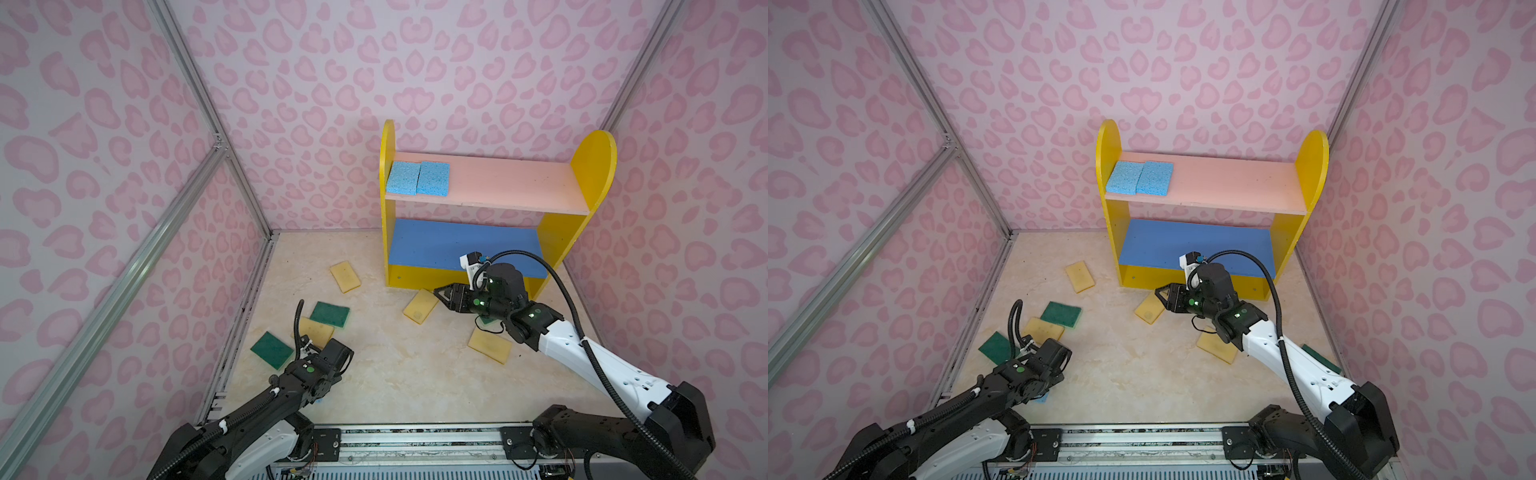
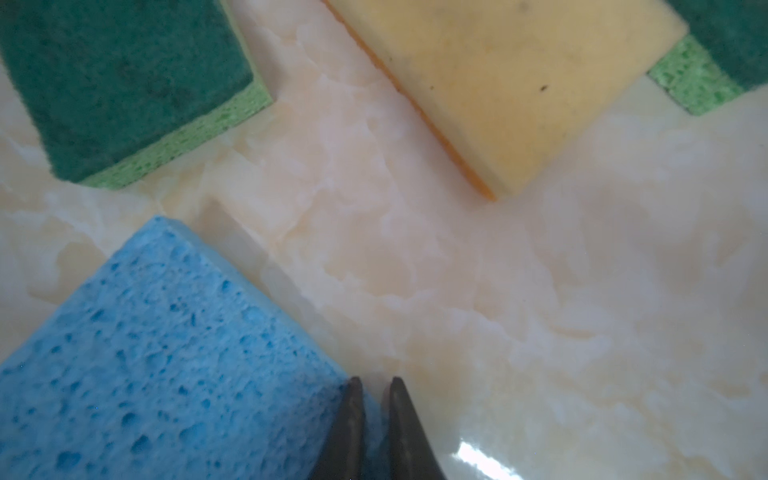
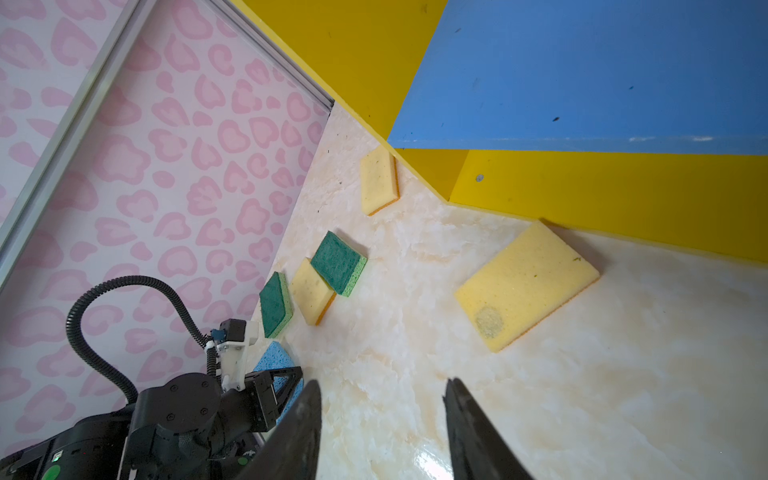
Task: Place and organize the cleaning sponges onto the shelf
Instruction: 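Move the left gripper over the third blue sponge on the table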
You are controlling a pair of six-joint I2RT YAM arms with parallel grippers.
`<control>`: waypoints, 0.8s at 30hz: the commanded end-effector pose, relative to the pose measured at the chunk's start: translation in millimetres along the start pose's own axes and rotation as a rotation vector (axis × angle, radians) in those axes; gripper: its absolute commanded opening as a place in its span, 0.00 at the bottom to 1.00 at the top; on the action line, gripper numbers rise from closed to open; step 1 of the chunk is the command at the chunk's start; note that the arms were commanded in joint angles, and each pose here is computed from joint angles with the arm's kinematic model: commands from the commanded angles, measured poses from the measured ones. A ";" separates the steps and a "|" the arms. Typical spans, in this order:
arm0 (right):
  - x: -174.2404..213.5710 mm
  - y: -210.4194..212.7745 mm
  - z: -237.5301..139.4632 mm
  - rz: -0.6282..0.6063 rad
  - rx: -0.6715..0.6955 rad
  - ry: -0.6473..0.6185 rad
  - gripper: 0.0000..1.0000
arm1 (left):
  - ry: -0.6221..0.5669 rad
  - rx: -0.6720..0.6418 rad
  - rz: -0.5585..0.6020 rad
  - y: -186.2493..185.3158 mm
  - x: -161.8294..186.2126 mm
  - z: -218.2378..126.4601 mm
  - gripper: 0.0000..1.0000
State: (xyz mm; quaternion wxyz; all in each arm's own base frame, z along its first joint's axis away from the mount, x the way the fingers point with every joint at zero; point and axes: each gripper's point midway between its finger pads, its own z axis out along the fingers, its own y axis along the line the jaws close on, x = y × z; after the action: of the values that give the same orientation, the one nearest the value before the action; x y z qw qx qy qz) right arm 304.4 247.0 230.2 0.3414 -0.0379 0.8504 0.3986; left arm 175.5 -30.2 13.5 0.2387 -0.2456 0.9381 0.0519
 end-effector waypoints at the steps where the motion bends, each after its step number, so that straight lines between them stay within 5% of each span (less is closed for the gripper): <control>1: -3.9 2.5 -1.3 -0.010 -0.006 -0.018 0.49 | 0.074 0.134 -0.037 -29.4 9.0 -2.2 0.06; 17: -6.9 -10.3 -10.0 0.014 0.007 -0.027 0.49 | -0.012 0.284 0.157 -83.8 -5.3 -61.2 0.03; 24: -7.7 -24.2 -17.9 0.053 0.013 -0.042 0.47 | -0.068 0.390 0.365 -139.7 -6.8 -100.1 0.03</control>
State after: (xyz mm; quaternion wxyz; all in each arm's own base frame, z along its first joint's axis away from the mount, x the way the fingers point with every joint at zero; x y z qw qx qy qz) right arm 310.1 218.3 228.5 0.3536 -0.0093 0.8485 0.3936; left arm 199.3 -156.9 96.8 0.2821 -0.0632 0.9532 -0.0882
